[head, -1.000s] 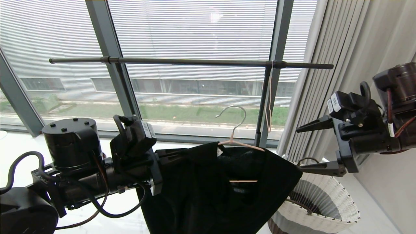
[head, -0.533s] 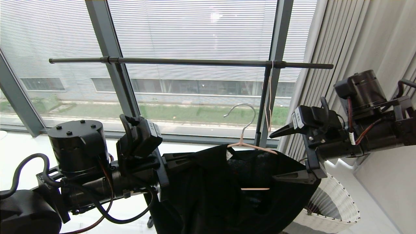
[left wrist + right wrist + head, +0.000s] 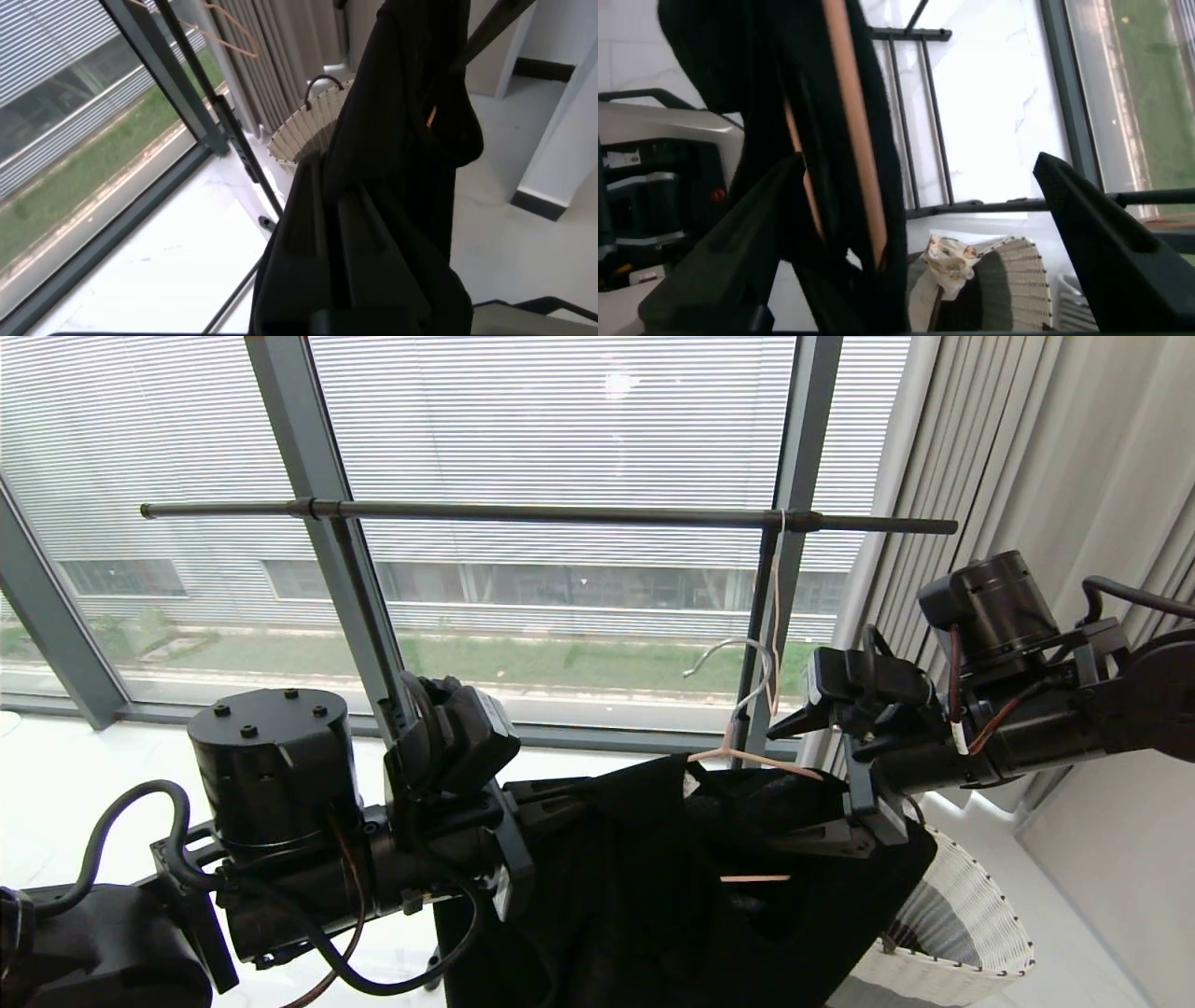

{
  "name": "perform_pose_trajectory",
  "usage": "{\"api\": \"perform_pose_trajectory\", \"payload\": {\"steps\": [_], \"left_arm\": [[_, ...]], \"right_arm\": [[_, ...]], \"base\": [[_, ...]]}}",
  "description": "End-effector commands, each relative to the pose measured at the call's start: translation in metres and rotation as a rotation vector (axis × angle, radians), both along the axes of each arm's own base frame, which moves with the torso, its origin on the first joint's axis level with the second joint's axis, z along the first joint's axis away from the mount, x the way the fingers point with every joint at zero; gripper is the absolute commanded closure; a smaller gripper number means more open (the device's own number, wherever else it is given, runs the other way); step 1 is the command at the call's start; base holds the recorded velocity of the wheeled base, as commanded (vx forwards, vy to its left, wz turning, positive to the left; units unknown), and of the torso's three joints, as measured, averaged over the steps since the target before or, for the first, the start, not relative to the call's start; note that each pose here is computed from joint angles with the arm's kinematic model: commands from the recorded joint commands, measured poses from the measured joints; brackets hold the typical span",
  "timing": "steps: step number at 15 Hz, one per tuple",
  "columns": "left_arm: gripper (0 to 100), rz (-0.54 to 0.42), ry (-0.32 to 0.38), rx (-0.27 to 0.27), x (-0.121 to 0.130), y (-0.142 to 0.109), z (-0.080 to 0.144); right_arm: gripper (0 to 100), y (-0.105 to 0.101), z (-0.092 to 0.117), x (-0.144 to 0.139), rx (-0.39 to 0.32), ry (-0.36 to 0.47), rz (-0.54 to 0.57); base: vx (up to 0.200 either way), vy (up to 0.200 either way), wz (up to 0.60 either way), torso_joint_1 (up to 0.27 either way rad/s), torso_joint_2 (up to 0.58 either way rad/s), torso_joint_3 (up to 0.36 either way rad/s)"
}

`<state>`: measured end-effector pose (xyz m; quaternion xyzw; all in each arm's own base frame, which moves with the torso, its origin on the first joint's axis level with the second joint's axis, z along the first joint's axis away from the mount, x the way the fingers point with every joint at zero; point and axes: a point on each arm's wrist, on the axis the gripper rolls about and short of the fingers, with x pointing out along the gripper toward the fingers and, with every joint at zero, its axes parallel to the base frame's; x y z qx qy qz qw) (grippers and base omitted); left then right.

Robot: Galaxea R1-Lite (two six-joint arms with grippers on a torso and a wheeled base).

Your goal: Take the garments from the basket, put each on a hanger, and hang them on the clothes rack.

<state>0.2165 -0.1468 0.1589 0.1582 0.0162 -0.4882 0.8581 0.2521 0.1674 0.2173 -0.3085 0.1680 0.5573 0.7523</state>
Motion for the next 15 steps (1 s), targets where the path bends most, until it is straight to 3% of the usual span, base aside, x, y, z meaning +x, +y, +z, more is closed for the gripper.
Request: {"api": "perform_pose_trajectory", "payload": {"steps": [1,8,9,15], "left_arm": [[100,-0.020,0.004,-0.001,0.0011,-0.0081,-0.0008],[100,0.001,-0.008,-0.004,0.0024,-0.0104,0.0022],[100,0.001,-0.008,-0.004,0.0024,-0.0104,0.0022],[100,-0.010,-0.016,-0.008,-0.0003,-0.0120,0.0042]], "right_arm": [[0,0.0051,-0.0040,0.0047,-0.017,0.007,-0.018],[0,0.0070,-0.0087,0.0079,-0.044,0.022,-0.072],[100,0.0069,-0.0087,0.0080,-0.047,0.019,-0.075],[100,0.0069,-0.0075,0.0087,-0.050,0.001,-0.091]], "base": [[0.000,0.000,0.00,0.000,0.00,0.000],[0.000,0.000,0.00,0.000,0.00,0.000],[0.000,0.000,0.00,0.000,0.00,0.000],[0.000,0.000,0.00,0.000,0.00,0.000]]}}
